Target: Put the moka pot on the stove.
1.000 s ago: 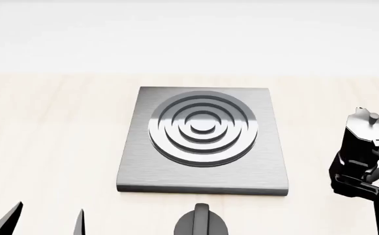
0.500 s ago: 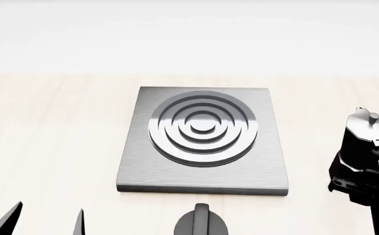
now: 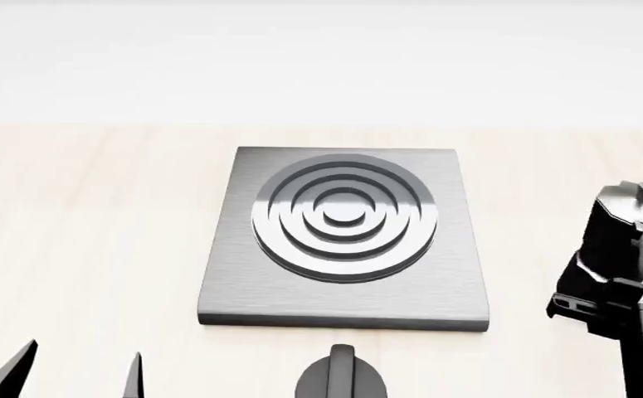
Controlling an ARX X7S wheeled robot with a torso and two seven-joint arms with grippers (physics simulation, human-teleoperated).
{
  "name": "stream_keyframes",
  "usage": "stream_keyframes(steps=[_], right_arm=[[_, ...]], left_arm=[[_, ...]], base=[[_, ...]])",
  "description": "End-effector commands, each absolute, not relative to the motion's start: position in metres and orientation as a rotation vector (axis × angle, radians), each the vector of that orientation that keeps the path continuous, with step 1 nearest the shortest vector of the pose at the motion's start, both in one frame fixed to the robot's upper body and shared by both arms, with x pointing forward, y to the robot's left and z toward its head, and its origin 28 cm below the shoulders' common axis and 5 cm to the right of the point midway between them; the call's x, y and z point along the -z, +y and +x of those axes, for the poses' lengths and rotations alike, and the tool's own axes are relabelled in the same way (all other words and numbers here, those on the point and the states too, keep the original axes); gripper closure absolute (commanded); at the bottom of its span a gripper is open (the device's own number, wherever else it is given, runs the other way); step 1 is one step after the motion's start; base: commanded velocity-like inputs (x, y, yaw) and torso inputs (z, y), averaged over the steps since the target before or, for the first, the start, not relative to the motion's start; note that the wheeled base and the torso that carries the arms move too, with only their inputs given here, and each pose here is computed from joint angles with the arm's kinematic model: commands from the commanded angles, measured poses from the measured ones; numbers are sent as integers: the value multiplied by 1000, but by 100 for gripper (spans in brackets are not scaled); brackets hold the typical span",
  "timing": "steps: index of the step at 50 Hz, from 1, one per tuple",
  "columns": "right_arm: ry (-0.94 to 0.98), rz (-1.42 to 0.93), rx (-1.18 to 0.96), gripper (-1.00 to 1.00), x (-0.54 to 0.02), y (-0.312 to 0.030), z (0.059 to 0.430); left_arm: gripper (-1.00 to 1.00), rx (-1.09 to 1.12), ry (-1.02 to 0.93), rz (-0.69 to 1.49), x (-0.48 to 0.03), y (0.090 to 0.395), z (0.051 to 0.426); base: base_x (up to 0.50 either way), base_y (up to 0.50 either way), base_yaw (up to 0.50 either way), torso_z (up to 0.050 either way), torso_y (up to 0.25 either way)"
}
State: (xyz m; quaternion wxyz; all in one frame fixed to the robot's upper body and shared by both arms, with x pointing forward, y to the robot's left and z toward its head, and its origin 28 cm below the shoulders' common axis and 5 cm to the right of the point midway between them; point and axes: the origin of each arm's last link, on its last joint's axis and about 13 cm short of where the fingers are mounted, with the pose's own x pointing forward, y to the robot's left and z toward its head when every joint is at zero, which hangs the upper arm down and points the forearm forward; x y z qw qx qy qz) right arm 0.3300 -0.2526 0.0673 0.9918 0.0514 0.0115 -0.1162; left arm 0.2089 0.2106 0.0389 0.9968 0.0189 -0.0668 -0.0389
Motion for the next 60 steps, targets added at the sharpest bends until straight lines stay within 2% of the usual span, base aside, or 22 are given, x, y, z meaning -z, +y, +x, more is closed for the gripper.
stream_keyframes(steps=[1, 19, 23, 44, 60], right_arm=[[-135, -6, 159, 100, -105, -233, 350], [-168, -117, 87, 100, -104, -217, 374], [-228, -171, 66, 100, -106, -206, 378], [-352, -166, -55, 100, -122, -161, 401], [-404, -117, -104, 100, -136, -145, 409]], left_arm=[[-100, 77, -136, 37, -40, 211, 208], [-100, 79, -139, 39, -41, 211, 207], [-100, 76, -138, 40, -40, 211, 206], [-100, 76, -142, 40, -38, 210, 205], [-100, 74, -141, 39, -37, 211, 205]], base=[[0, 0, 0, 0, 0], [0, 0, 0, 0, 1], [0, 0, 0, 0, 2], [0, 0, 0, 0, 1], [0, 0, 0, 0, 1]])
